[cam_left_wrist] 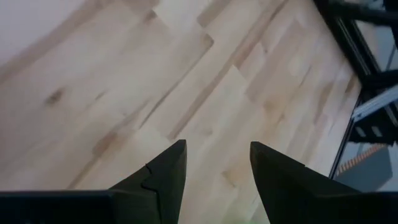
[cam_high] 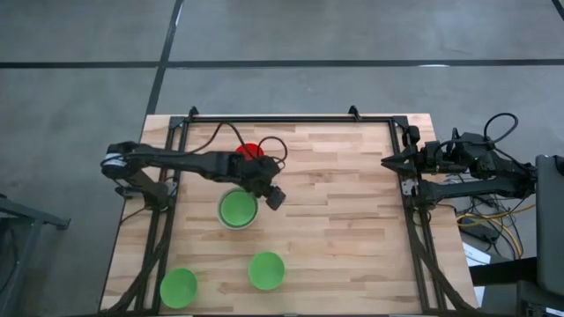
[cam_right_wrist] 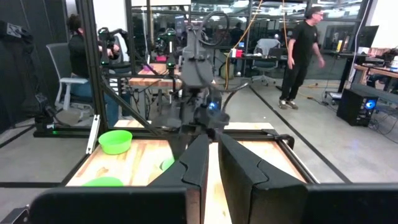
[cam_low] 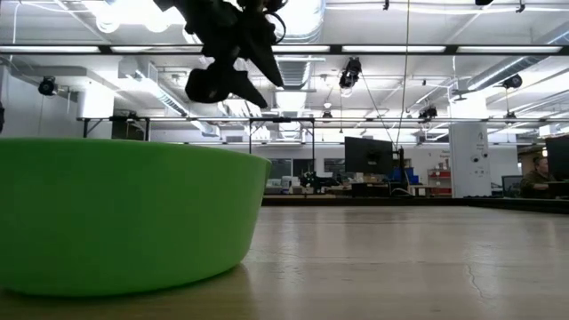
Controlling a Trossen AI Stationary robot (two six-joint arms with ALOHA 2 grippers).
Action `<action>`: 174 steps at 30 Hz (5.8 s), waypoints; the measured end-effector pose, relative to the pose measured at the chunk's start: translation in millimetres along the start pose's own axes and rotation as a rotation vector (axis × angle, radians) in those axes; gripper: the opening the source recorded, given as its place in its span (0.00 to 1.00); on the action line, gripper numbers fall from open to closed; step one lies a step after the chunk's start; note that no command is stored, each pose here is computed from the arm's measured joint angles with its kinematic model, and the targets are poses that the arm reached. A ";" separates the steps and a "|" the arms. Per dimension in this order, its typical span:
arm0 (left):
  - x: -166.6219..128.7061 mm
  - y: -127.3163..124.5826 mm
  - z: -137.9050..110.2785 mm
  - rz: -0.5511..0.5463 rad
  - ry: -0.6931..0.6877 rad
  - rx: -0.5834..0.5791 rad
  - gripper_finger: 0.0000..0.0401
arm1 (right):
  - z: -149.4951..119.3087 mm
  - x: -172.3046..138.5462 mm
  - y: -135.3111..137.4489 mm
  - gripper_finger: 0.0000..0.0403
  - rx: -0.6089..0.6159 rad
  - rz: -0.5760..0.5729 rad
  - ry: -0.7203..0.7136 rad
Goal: Nest bowls inside each other
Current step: Stack the red bowl on top of the green bowl
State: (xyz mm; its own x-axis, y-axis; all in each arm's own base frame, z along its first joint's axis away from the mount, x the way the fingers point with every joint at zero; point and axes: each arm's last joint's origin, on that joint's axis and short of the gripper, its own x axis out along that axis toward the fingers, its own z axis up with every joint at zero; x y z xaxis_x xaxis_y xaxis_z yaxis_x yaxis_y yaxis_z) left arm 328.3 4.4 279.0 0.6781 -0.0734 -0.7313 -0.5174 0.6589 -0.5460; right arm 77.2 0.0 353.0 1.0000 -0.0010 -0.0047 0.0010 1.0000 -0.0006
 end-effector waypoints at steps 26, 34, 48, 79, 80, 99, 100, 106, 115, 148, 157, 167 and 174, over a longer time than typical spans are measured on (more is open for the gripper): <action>-41.5 69.5 46.6 0.104 -0.069 -0.135 0.45 | 0.0 0.0 0.0 0.08 0.000 0.000 0.000; -39.8 106.8 44.7 0.074 0.020 -0.205 0.45 | 0.1 -0.1 0.0 0.08 0.000 0.000 0.000; -63.3 147.2 51.3 0.250 -0.072 -0.448 0.45 | 0.0 0.0 0.0 0.08 0.000 0.000 0.000; -55.8 180.5 34.4 0.457 -0.037 -0.655 0.45 | 0.0 0.0 0.0 0.08 0.000 0.000 0.000; -55.3 181.1 33.5 0.459 -0.035 -0.660 0.45 | 0.0 0.0 0.0 0.08 0.000 0.000 0.000; -35.7 196.9 12.5 0.410 0.005 -0.755 0.45 | 0.0 0.0 0.0 0.08 0.000 0.000 0.000; -35.1 197.3 12.0 0.407 0.004 -0.756 0.45 | 0.1 -0.1 0.0 0.08 0.000 0.000 0.000; -30.3 200.4 8.3 0.382 0.003 -0.762 0.45 | 0.0 0.0 0.0 0.08 0.000 0.000 0.000; -26.0 203.6 4.1 0.363 0.002 -0.779 0.45 | 0.0 0.0 0.0 0.08 0.000 0.000 0.000; -14.3 211.0 -5.1 0.268 -0.011 -0.819 0.19 | -0.1 0.1 0.0 0.08 0.000 0.000 0.000; -14.3 211.1 -5.1 0.269 -0.011 -0.818 0.12 | 0.0 0.1 0.0 0.08 0.000 0.000 0.000; -14.2 211.2 -5.3 0.271 -0.011 -0.811 0.02 | 0.0 0.0 0.0 0.08 0.000 0.000 0.000; -14.7 210.4 -3.8 0.269 -0.014 -0.797 0.01 | 0.0 0.0 0.0 0.08 0.000 0.000 0.000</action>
State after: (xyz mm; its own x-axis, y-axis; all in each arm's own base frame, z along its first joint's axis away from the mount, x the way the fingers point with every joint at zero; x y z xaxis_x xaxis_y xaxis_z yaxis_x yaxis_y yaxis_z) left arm 207.5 141.3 173.3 0.4825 0.0233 -0.8756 -0.8726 -0.0739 -0.4828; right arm 77.2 -0.1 353.0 1.0000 -0.0011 -0.0048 0.0011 1.0000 -0.0006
